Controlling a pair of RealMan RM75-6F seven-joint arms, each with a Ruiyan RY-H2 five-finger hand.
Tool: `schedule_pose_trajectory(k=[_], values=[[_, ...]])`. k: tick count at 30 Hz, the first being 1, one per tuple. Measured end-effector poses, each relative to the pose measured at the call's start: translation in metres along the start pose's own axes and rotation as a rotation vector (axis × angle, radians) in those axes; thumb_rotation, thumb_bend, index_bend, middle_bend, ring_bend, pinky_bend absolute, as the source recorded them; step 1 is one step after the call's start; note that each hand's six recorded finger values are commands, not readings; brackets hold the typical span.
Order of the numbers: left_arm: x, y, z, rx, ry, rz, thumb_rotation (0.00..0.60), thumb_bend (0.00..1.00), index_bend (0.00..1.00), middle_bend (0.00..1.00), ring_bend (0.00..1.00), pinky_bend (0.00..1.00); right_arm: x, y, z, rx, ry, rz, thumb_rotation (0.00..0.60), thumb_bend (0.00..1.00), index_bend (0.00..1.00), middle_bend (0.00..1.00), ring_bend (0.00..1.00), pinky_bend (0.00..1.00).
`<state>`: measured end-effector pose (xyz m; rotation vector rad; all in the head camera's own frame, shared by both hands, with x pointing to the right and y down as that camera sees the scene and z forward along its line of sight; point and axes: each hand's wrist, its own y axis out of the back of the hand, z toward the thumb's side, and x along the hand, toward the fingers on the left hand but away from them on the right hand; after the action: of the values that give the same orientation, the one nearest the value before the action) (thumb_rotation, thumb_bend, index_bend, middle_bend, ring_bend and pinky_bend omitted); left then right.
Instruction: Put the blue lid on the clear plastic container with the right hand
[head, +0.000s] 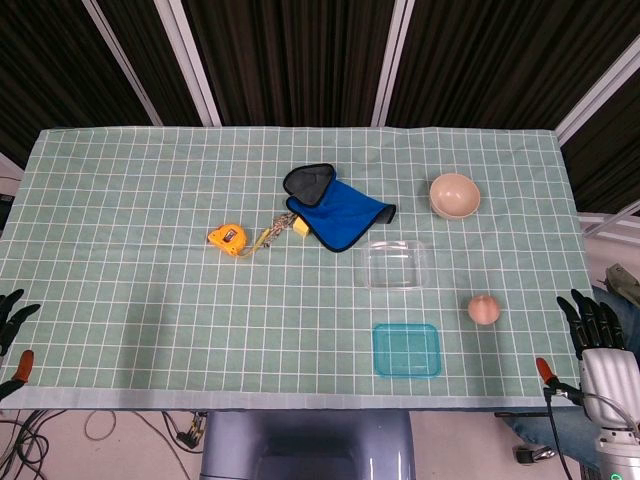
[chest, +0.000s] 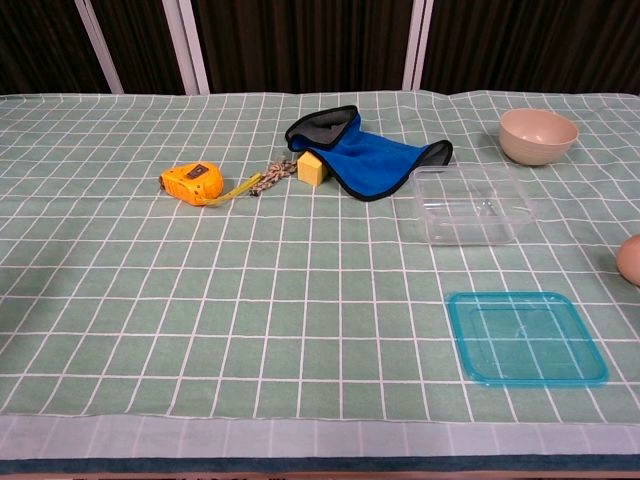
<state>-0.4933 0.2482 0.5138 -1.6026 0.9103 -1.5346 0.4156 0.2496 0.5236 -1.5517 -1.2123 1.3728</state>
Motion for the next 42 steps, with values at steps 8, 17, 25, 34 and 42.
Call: schedule_pose_trajectory(k=[8,17,25,34,42], values=[[-0.002,0.001,-0.001,-0.001,0.001,0.004,0.600,0.52,0.15,0.00,0.00,0.00,0.000,-0.002,0.001,-0.002,0.002,0.010,0.600,0.31,0.08,0.03,0.00,0.00],[-0.001,-0.001,0.000,-0.003,0.004,-0.003,0.600,0.52,0.15,0.00,0.00,0.00,0.000,0.000,0.000,-0.012,0.004,0.019,0.600,0.19,0.05,0.03,0.00,0.00],[-0.002,0.000,0.000,-0.021,0.007,-0.006,0.600,0.52,0.15,0.00,0.00,0.00,0.007,-0.001,0.008,-0.070,0.038,0.132,0.600,0.19,0.05,0.03,0.00,0.00],[-0.002,-0.002,0.001,-0.028,0.008,-0.023,0.600,0.52,0.15,0.00,0.00,0.00,-0.008,-0.004,0.036,-0.022,0.127,0.335,0.600,0.14,0.04,0.03,0.00,0.00],[-0.002,-0.003,0.000,-0.036,0.015,-0.028,0.600,0.52,0.15,0.00,0.00,0.00,-0.038,-0.020,0.072,0.070,0.142,0.491,0.600,0.14,0.04,0.03,0.00,0.00]])
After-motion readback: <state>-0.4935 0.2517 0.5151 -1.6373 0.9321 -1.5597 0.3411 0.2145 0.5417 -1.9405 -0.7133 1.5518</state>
